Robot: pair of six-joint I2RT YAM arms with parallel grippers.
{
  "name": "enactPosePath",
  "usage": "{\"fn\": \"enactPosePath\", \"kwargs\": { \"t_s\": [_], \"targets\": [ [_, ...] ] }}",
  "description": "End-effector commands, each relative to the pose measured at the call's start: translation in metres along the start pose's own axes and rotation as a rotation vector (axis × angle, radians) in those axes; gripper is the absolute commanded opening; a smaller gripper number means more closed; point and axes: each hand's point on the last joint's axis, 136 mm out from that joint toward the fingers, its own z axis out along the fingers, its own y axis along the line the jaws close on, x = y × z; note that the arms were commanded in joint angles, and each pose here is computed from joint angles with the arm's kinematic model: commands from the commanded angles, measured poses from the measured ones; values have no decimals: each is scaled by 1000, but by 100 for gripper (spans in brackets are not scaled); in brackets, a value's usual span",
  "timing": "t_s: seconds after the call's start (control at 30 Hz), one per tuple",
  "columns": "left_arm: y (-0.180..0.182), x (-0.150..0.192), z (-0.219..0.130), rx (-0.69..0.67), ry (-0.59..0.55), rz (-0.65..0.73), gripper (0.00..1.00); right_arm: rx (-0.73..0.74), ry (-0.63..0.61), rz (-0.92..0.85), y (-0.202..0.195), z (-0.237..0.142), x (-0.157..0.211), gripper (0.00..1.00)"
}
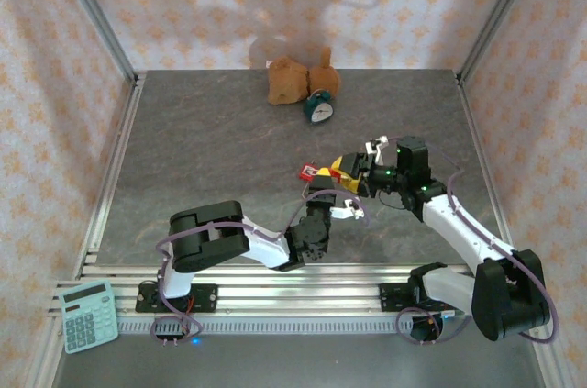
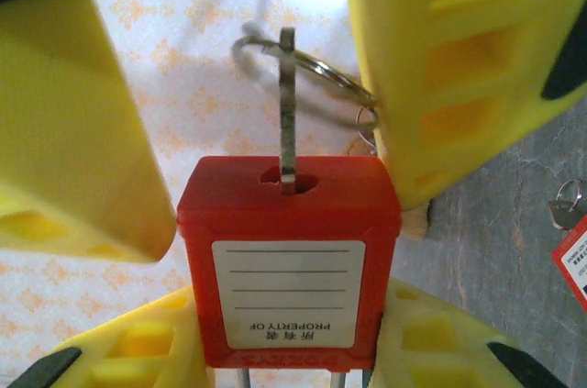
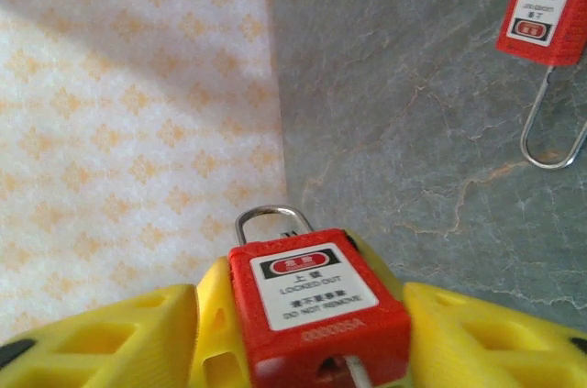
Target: Unlock with the key
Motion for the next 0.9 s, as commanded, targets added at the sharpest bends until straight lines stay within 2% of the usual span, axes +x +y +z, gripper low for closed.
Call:
{"fn": "enactPosePath", "kwargs": {
  "t_s": [0.0,0.07,0.13,0.23,0.33,0.63,0.77,0.87],
  "targets": [
    [10,-7,-1,-23,3,-75,31,-48,4,-17,10,1,1,46],
    [8,-8,-1,-22,6,-75,31,-46,-5,-13,9,1,0,38],
    [9,-9,0,-24,9,-78,31,-45,-10,-8,8,0,-1,35],
    [10,-10,0,-25,9,-81,31,-47,-14,-1,7,1,-1,36],
    [9,-11,1,-25,10,-79,31,-56,-17,7,9,1,-2,44],
    [6,-8,6,-24,32,-79,34,-73,-16,29,14,-1,0,41],
    [8,-10,8,-28,34,-87,38,-77,-17,26,16,-2,-1,32],
    [8,-11,8,-29,33,-86,46,-77,-25,20,18,-2,-3,29]
  ]
}}
